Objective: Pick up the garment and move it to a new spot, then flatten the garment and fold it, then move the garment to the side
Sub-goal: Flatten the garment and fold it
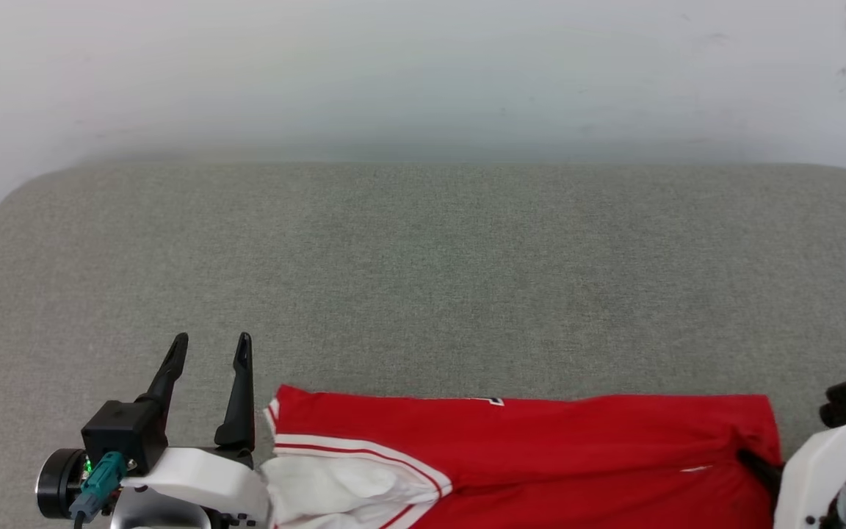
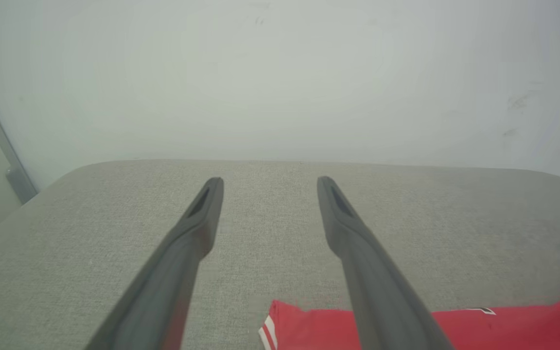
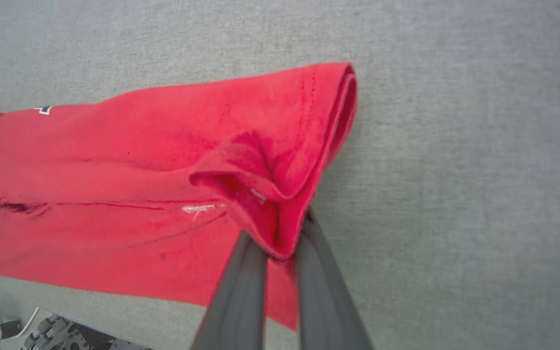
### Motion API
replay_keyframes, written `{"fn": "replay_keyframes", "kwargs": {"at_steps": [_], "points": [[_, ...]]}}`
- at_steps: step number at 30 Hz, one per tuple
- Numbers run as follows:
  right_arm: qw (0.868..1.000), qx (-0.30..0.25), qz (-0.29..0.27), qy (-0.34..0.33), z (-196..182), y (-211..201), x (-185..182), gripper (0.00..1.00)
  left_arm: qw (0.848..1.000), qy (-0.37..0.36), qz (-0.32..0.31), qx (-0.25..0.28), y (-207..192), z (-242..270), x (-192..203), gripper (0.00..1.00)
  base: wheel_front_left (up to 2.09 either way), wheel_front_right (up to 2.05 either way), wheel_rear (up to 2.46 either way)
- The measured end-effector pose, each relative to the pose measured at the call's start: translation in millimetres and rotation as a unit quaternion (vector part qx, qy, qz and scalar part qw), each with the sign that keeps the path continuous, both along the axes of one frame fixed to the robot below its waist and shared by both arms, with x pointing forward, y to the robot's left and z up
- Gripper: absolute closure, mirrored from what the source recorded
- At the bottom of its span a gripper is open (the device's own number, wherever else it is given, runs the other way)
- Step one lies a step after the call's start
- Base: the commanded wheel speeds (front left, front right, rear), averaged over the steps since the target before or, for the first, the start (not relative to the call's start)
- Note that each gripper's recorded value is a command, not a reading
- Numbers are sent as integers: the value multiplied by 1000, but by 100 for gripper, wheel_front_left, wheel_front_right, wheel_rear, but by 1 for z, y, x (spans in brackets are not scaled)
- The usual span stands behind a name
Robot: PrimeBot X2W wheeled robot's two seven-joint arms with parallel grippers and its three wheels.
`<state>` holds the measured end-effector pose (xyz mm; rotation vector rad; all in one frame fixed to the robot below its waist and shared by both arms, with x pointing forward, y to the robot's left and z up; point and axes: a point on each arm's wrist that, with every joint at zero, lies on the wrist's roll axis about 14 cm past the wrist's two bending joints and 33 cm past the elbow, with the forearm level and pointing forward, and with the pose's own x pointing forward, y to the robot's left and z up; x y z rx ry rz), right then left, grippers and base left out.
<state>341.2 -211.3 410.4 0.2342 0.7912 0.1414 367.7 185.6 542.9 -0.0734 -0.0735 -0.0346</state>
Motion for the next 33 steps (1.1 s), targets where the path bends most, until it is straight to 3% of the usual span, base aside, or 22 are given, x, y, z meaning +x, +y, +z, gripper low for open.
{"fn": "replay_keyframes", "kwargs": {"at_steps": [11, 13, 18, 24, 28, 33], "points": [[992, -22, -120, 2, 14, -82, -24, 100, 1000, -4, -14, 2, -11, 3, -1, 0, 0, 0, 0], [991, 2, -134, 4, 15, -81, -28, 100, 1000, -3, -18, 2, -14, 3, -1, 0, 0, 0, 0], [980, 138, -143, -5, 27, -45, -22, 100, 1000, -3, -25, 1, -19, 3, -2, 0, 0, 0, 0], [941, 321, -105, -3, 50, 12, -11, 100, 1000, 2, -23, 0, -17, 1, -5, 0, 0, 0, 0], [918, 390, -70, 2, 61, 38, -5, 100, 1000, 2, -17, -3, -14, 1, -9, 0, 0, 0, 0], [879, 476, -13, 22, 69, 94, 3, 100, 1000, 2, -6, -7, -7, 2, -11, 0, 0, 0, 0]]}}
